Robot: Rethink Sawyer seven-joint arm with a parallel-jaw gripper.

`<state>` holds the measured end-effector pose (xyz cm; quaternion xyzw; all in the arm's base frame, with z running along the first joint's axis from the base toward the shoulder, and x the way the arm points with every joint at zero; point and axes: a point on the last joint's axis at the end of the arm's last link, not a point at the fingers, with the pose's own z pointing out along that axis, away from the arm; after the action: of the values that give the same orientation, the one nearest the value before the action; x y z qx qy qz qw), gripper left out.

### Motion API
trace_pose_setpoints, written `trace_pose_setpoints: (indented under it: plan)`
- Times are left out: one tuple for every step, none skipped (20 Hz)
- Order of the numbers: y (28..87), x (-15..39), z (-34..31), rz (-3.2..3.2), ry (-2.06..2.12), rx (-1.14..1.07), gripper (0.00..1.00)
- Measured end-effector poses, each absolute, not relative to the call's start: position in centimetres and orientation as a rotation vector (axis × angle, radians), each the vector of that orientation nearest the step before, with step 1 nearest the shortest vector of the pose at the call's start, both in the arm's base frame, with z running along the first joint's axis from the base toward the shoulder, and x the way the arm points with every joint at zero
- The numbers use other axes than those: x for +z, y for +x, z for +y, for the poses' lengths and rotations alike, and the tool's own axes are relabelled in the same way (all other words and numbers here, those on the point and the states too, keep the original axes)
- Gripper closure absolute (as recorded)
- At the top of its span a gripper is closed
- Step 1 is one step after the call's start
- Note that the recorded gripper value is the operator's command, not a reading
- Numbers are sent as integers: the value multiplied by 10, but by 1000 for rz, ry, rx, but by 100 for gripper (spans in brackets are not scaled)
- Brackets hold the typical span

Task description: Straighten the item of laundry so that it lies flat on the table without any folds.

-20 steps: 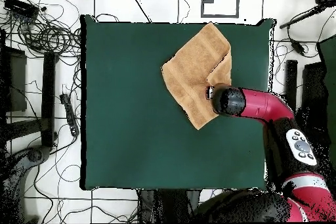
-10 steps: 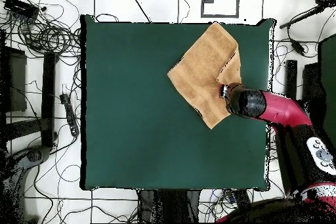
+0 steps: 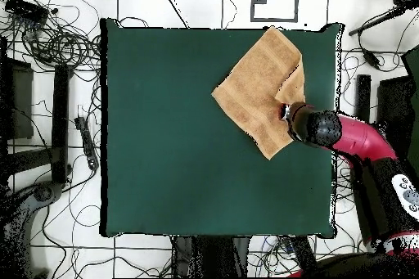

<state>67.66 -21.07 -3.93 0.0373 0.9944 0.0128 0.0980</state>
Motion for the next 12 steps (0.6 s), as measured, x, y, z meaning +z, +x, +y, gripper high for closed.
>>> trace_pose_setpoints:
  plan:
    - [677,-39,-210,2943,107,36,0]
    - [677,-39,-210,2943,101,33,0]
    - [677,-39,-210,2943,95,29,0]
    - [676,-39,-210,2944,89,26,0]
    - [676,-39,-209,2945,84,23,0]
    - [676,-38,-208,2948,70,16,0]
    - [677,-37,-207,2949,62,12,0]
    - [677,-36,-207,2950,57,9,0]
    - [677,-35,-206,2951,50,5,0]
    - [678,-34,-205,2951,37,-3,0]
    - [678,-32,-204,2951,29,-9,0]
    - [680,-29,-203,2948,13,-20,0]
